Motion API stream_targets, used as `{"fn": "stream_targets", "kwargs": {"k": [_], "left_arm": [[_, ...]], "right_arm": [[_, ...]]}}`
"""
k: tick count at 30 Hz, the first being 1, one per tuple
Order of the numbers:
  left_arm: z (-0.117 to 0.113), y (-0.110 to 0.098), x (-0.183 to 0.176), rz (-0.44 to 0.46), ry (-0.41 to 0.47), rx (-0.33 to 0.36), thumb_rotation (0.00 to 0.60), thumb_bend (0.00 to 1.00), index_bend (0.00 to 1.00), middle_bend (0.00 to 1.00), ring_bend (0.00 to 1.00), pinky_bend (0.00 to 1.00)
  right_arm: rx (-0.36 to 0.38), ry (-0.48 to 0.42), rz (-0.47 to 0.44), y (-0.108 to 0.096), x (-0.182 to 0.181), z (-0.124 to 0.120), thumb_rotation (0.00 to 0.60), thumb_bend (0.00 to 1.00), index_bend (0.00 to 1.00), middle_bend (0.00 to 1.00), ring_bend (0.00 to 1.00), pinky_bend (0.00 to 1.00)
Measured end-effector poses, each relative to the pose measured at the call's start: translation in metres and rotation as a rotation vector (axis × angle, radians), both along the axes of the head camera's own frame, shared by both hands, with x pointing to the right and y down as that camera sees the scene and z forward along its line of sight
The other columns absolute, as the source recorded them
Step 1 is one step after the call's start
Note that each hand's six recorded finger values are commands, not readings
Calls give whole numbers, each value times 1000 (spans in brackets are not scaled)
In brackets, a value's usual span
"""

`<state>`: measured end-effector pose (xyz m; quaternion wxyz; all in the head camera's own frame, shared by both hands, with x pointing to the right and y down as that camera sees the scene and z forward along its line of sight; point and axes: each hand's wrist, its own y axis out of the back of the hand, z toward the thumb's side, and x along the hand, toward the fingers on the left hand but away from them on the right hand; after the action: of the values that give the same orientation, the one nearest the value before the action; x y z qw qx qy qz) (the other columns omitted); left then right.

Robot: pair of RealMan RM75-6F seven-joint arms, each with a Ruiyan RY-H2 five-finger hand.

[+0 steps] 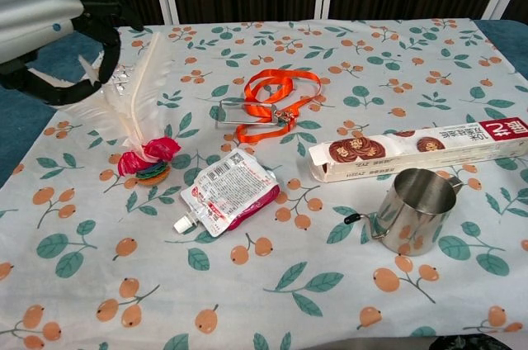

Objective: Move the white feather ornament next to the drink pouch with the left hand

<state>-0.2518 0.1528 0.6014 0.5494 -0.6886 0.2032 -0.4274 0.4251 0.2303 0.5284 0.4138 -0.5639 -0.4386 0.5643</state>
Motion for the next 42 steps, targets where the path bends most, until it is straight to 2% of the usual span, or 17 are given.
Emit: {"fn": "stream_targets", "kwargs": {"k": [4,6,9,11,14,17,24,33,38,42], "left_arm": [[-5,3,23,43,13,3,600,457,559,167,0,7],[-7,5,31,56,19,3,600,412,508,162,0,7],[-10,9,40,72,25,-3,600,322,361,144,0,7],[-10,13,42,81,23,-16,600,264,226,125,0,7],[-12,17,44,81,27,-32,600,236,73,105,0,7],[-16,19,43,74,36,-39,600,206,8,90,0,7],[-32,21,39,67,53,-20,600,201,0,84,0,7],[-62,0,17,-8,92,67,600,204,1,82,0,7],[-75,-11,-17,-82,75,84,600,204,10,75,0,7],[-79,-10,-55,-163,40,71,600,204,36,67,0,7]], "right_arm": [[-1,0,-1,0,0,0,600,134,77,46,102,159],[0,0,0,0,0,0,600,134,77,46,101,159],[0,0,0,0,0,0,600,134,77,46,101,159],[1,0,1,0,0,0,600,135,76,46,101,159],[1,0,0,0,0,0,600,135,77,46,102,159],[3,0,0,-1,0,0,600,135,76,46,102,159],[1,2,1,0,-1,1,600,134,77,46,101,159],[3,5,4,-1,0,0,600,135,77,46,101,159],[4,7,5,-1,1,0,600,134,77,46,102,159],[6,8,3,-1,0,0,600,134,77,46,101,159]]}}
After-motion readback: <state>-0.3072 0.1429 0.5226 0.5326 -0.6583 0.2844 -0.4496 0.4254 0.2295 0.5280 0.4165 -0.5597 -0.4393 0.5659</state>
